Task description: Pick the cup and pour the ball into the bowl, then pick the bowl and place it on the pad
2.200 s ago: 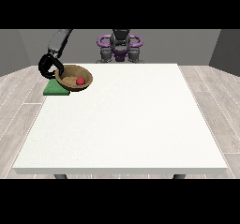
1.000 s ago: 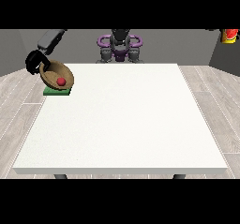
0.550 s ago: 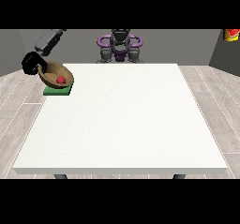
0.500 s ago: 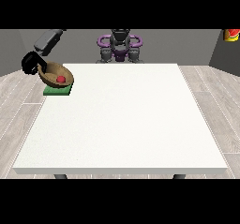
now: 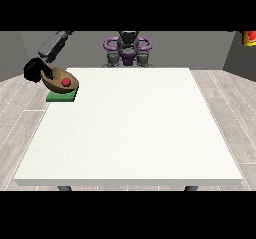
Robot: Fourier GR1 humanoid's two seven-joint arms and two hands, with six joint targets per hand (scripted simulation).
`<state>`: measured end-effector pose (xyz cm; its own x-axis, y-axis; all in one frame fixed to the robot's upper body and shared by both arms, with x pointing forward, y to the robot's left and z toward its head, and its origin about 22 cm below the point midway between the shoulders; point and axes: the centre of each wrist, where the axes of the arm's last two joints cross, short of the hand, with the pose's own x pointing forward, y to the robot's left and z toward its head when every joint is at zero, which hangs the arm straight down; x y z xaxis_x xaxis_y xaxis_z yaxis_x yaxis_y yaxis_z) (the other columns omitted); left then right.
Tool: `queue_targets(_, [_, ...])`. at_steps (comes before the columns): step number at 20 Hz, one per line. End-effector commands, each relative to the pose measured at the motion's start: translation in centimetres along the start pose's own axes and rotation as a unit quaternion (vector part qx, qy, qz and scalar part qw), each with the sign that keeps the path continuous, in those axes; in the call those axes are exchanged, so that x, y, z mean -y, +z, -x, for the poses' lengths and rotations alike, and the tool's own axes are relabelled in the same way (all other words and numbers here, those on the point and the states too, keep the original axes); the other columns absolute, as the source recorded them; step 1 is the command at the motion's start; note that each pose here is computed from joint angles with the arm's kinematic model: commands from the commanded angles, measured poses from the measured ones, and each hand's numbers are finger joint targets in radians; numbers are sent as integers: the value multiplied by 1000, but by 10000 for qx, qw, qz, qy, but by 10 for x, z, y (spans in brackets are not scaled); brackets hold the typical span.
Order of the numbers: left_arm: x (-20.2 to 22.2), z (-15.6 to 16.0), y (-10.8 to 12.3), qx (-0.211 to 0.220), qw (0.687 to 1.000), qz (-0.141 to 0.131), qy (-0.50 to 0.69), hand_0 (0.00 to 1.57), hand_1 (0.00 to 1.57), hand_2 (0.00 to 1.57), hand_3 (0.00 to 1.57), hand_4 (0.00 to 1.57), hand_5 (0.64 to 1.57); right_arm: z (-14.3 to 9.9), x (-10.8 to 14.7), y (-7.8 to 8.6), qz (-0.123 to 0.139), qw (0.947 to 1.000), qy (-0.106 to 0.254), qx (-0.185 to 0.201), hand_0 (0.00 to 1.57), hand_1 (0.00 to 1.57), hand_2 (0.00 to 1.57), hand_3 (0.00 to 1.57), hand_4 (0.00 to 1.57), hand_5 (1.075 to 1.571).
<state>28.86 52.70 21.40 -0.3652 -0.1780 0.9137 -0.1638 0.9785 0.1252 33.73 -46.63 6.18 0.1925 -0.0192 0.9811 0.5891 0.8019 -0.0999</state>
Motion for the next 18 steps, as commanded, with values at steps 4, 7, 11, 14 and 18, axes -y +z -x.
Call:
queue_targets(4, [0,-1,-2,120,9998,-128,-32,0,0,0,0,1190,1566,-18,-7,-4,131,9990,212,375,1259,1259,1353,911,115,1529])
queue_targets(7, [0,-16,-12,217,9997,-57,29,0,0,0,0,1195,1568,-23,-14,-5,-203,9984,449,264,641,641,693,1008,0,1469])
queue_targets(11, [0,-33,-18,605,9982,-8,-4,0,0,0,0,1208,1569,-34,-25,-8,-438,9969,451,464,0,0,0,0,0,1410])
queue_targets(14, [42,6,-10,-24,9987,488,155,0,0,0,0,1190,1569,-1,-3,-5,-409,9946,928,-210,0,0,0,0,0,1407])
queue_targets(18, [19,28,7,-548,9984,150,18,0,0,0,0,1190,1569,-46,-1,-9,-579,9928,1041,-156,0,0,0,0,200,1375])
